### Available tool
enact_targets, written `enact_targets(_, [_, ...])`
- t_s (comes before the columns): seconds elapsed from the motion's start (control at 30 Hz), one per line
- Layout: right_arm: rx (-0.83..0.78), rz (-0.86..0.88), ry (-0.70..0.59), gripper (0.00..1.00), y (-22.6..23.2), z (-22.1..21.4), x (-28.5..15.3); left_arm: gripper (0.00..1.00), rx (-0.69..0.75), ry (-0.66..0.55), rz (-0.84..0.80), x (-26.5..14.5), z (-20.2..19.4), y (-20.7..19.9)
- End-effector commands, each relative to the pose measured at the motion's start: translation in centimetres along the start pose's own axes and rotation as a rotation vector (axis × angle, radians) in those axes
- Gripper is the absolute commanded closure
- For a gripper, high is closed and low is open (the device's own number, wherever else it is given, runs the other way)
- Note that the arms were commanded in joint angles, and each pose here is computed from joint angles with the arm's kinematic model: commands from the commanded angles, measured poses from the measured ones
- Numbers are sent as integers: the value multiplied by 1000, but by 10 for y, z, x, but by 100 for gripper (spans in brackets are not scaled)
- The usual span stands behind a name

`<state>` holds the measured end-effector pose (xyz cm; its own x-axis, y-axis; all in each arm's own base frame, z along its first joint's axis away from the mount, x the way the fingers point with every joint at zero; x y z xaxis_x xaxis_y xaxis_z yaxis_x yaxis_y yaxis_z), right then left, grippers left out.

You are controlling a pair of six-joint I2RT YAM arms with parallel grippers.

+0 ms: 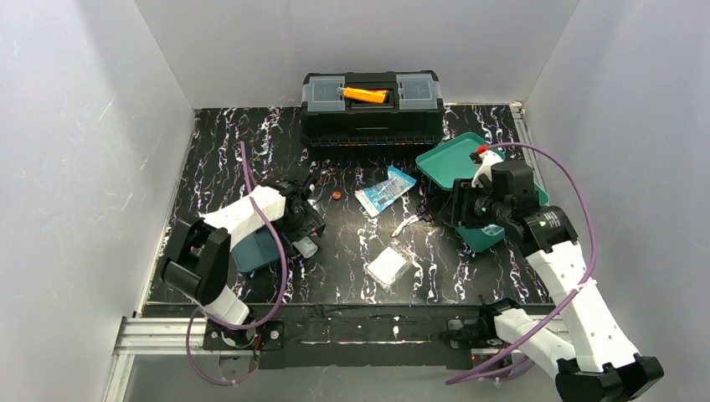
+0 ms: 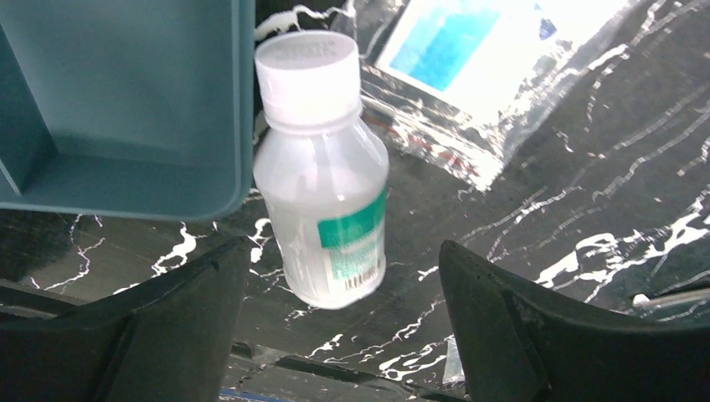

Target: Organize the medicine kit

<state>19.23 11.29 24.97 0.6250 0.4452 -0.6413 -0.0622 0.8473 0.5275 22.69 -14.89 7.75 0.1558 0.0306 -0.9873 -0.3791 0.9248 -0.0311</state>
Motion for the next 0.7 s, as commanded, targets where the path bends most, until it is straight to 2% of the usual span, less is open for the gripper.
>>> enact_targets(0.0, [-18, 40, -13, 45, 7, 5, 5, 22, 35, 36, 16, 9, -1, 5])
enact_targets(0.07, [-18, 38, -9, 45, 7, 4, 6, 25, 40, 47, 17, 11, -1, 4])
enact_targets(0.27, [-19, 31, -2, 46, 5, 2, 9, 41, 51, 45, 19, 13, -2, 5])
enact_targets(0.33, [-17, 28, 1, 46, 5, 1, 9, 49, 50, 43, 18, 12, -2, 6])
enact_targets(0.4, [-16, 26, -3, 46, 4, 0, 7, 64, 58, 35, 7, 9, 0, 5])
enact_targets(0.43, [-16, 20, -7, 46, 3, -1, 5, 72, 79, 26, -10, 5, 2, 2])
enact_targets(0.5, [-15, 15, -12, 46, 2, -3, 2, 82, 130, -12, -50, -14, 10, -2])
enact_targets(0.57, [-9, 14, -19, 46, 1, -4, -2, 86, 159, -53, -82, -36, 16, -3])
enact_targets(0.67, [2, 17, -21, 47, 2, -7, -4, 87, 197, -158, -78, -78, 26, 10])
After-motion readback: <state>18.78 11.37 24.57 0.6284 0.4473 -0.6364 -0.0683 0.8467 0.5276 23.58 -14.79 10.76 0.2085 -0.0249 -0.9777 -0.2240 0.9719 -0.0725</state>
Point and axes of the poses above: each gripper's point midway between its finger pads, its own x axis out along the fingers, its own y axis along the line the jaws close on, z = x × y, the point moved 3 cm from there along -x, back along the fingers, and after that the axes turned 15 degrees about x, right-handed, at the moved point
